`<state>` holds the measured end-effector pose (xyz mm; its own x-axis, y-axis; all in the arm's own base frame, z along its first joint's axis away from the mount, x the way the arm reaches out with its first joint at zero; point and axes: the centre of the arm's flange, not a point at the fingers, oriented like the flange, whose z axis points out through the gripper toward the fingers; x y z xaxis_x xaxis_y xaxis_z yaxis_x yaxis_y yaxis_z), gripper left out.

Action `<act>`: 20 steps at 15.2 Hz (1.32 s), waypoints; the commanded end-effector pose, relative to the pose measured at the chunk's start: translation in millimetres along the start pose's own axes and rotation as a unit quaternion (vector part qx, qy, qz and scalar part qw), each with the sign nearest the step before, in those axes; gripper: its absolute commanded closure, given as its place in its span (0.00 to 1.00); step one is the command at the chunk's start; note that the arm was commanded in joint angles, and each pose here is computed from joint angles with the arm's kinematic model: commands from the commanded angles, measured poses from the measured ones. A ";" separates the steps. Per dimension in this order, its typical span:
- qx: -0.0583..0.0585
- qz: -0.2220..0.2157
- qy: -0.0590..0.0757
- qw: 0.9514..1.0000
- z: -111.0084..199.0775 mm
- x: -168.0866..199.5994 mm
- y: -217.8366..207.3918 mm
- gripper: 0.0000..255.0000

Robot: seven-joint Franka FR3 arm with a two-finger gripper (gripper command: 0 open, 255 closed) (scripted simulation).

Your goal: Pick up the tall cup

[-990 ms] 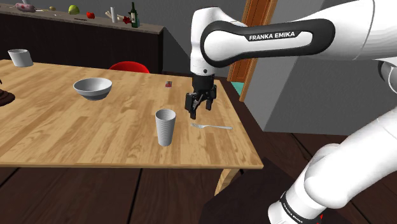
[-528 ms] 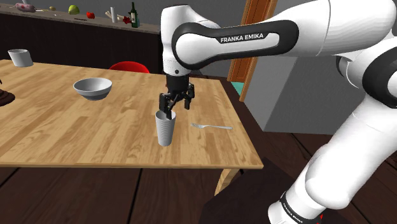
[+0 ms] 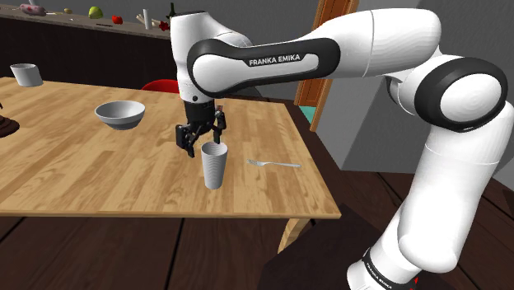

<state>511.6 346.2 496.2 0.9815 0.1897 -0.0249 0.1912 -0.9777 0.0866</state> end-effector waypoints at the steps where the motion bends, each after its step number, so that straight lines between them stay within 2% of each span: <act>1: 0.000 0.000 0.001 1.000 10.2 0.4 -1.7 0.00; 6: 0.000 0.000 0.001 1.000 29.0 0.8 -3.3 0.00; 7: 0.000 0.000 0.001 1.000 29.0 1.0 -2.6 1.00; 16: 0.000 0.000 0.001 1.000 29.0 0.8 -3.3 1.00; 20: 0.000 0.000 0.001 1.000 7.9 0.3 -1.5 1.00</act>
<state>511.1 347.8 483.7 0.9816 0.1893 -0.0238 0.1907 -0.9778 0.0870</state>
